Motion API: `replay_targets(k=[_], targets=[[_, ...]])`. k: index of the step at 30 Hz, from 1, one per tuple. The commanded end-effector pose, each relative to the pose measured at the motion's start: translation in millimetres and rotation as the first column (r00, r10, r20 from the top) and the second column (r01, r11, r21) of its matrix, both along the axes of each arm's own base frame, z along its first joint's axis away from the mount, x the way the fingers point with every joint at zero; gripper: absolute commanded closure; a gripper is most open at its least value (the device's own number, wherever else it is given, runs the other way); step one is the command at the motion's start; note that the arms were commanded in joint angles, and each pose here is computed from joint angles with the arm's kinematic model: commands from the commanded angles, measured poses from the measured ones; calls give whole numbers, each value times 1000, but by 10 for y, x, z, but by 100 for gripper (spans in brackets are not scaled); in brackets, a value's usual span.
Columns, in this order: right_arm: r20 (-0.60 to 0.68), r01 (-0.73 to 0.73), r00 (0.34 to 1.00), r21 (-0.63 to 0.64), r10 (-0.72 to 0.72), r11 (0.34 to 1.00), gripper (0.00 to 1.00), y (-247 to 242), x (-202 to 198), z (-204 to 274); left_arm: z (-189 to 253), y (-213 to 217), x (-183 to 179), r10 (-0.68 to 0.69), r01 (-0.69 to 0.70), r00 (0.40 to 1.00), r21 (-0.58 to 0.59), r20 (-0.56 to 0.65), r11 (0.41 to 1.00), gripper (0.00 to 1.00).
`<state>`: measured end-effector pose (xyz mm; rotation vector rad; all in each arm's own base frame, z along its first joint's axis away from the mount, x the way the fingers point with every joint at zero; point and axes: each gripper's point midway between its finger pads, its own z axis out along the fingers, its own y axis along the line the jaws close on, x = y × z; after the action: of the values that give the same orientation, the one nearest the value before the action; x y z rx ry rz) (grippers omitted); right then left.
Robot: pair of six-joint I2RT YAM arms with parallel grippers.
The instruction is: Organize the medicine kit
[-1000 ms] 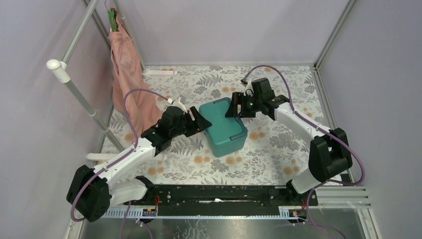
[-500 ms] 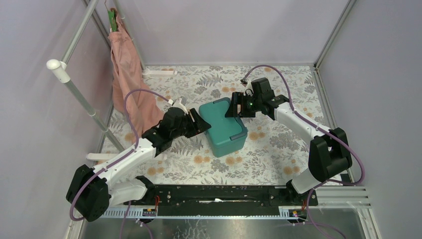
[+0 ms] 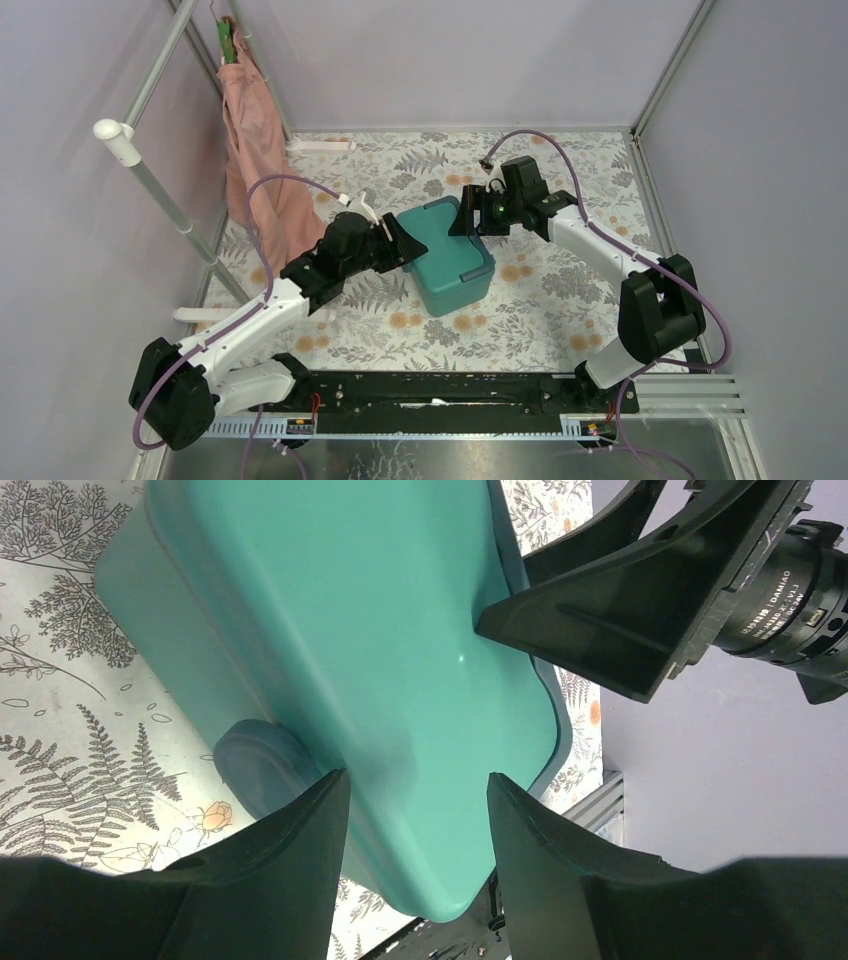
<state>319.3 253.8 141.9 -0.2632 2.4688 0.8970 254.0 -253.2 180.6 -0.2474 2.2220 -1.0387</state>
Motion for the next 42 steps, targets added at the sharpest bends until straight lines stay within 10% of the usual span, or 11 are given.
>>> replay_targets(k=[1, 18, 42], targets=[[-86, -45, 996, -78, 38, 996, 22, -4, -206, -280, 184, -92, 31, -23, 25, 998, -41, 52, 999, 40], [-90, -44, 995, -96, 36, 994, 22, -29, -208, -320, 555, 171, 44, 74, -74, 989, -7, 129, 997, 37], [-99, -48, 994, -101, 38, 994, 22, -30, -225, -359, -34, 150, -39, 74, -74, 997, 21, -9, 997, 23]])
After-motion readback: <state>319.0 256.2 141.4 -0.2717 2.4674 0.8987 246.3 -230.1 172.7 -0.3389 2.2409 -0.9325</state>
